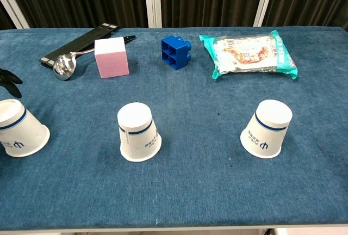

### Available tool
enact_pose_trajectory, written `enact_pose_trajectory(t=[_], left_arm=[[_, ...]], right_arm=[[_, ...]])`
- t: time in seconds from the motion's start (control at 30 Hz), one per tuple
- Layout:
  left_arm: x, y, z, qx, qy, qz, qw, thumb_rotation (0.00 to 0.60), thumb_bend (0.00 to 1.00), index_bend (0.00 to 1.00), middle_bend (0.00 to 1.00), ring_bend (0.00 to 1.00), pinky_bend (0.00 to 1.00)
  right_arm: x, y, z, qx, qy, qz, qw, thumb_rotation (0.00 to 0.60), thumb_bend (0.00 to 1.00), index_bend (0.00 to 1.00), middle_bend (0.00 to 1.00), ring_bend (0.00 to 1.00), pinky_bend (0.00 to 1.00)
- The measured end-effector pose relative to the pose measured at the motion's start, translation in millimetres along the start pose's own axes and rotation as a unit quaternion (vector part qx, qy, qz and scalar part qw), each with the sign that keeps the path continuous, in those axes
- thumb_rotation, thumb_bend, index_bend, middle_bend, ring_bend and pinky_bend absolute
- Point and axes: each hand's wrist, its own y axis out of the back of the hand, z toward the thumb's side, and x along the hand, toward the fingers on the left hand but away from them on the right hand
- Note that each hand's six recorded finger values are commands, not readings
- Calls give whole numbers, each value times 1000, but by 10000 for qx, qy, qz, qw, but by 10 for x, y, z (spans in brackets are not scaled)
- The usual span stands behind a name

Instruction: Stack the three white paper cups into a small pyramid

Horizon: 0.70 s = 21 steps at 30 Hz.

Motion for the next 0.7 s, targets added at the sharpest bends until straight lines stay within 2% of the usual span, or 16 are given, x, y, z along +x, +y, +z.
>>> enact_pose_trajectory(t=[0.1, 0.2, 0.4, 0.7], left_arm=[[16, -9, 9, -70, -40, -10, 10000, 600, 332, 398, 111, 49, 0], [32, -9, 22, -167, -110, -10, 9998, 600, 346, 422, 116, 52, 0], [30, 70, 77, -119, -236, 81, 9996, 600, 345, 428, 119, 52, 0], [138, 101, 381, 76, -623, 41, 9980, 600, 342, 429, 121, 52, 0]], right_arm=[[1, -7, -1, -5, -9, 12, 10000, 600, 116, 0, 0, 0, 0], [6, -4, -4, -6, -20, 3, 10000, 600, 116, 0, 0, 0, 0], [24, -3, -15, -8, -43, -4, 10000, 600, 116, 0, 0, 0, 0], [51, -5, -43, -15, -82, -8, 10000, 600, 116, 0, 0, 0, 0]])
